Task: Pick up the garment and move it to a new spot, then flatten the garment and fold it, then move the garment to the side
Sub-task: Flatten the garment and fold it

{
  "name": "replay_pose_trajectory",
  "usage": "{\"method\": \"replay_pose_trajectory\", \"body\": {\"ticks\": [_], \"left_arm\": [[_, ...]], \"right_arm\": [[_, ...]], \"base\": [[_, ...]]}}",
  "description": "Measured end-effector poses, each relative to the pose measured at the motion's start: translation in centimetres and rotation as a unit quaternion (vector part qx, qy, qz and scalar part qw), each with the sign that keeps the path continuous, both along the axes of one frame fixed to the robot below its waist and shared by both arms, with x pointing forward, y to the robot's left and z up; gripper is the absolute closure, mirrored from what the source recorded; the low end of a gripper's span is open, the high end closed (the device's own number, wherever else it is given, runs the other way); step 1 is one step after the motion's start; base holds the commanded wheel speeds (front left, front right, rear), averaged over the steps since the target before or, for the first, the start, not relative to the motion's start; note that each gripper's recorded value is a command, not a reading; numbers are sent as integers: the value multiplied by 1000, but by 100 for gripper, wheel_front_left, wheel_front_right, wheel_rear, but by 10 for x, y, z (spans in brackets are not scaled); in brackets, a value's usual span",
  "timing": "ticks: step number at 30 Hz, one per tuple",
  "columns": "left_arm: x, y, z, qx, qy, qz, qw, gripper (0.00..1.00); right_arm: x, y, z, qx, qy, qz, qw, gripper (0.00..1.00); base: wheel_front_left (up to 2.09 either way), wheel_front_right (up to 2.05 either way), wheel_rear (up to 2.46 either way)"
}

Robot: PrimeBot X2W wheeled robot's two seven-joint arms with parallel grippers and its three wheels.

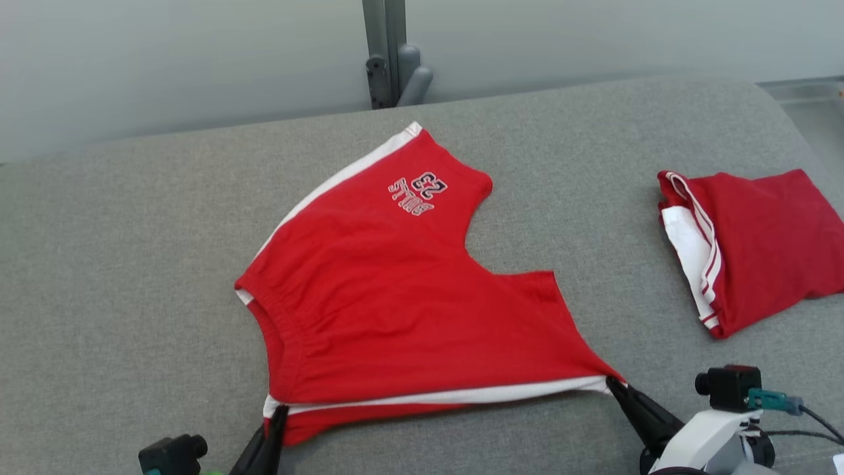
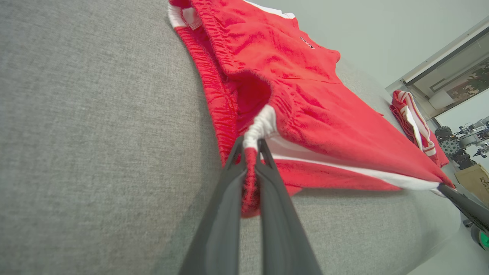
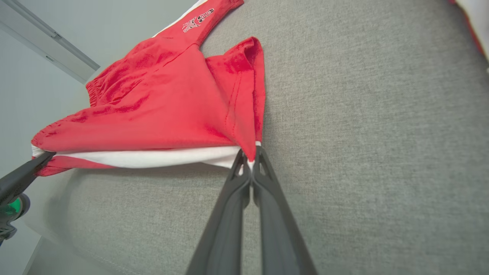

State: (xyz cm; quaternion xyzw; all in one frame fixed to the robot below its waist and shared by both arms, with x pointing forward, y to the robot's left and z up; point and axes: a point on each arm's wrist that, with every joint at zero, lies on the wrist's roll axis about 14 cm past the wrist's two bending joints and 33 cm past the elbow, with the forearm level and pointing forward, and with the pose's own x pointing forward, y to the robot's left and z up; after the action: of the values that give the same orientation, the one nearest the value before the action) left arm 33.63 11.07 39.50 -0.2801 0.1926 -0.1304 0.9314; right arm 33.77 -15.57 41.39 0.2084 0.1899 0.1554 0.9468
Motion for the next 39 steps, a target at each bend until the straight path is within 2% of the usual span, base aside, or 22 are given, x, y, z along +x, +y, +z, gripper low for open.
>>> {"method": "replay_pose_trajectory", "body": {"ticks": [5,11,17,23,31,39], "left_arm": [[-21,4,10,-2,-16,9,1000,100],[-25,10,24,-8,-40,22,999,100],[-7,10,45,-30,-71,40,996,100],[31,4,71,-55,-107,51,991,100],[72,-2,81,-92,-118,78,986,100],[95,17,70,-106,-104,130,980,100]], "right_arm": [[-26,11,4,14,-3,13,1000,100],[-16,15,28,19,-40,25,999,100],[23,17,57,15,-90,27,995,100],[88,34,92,-8,-153,47,987,100],[164,60,88,-28,-152,56,986,100],[214,96,70,-44,-141,91,985,100]], "base": [[0,0,0],[0,0,0],[0,0,0],[0,0,0],[0,0,0],[0,0,0]]}}
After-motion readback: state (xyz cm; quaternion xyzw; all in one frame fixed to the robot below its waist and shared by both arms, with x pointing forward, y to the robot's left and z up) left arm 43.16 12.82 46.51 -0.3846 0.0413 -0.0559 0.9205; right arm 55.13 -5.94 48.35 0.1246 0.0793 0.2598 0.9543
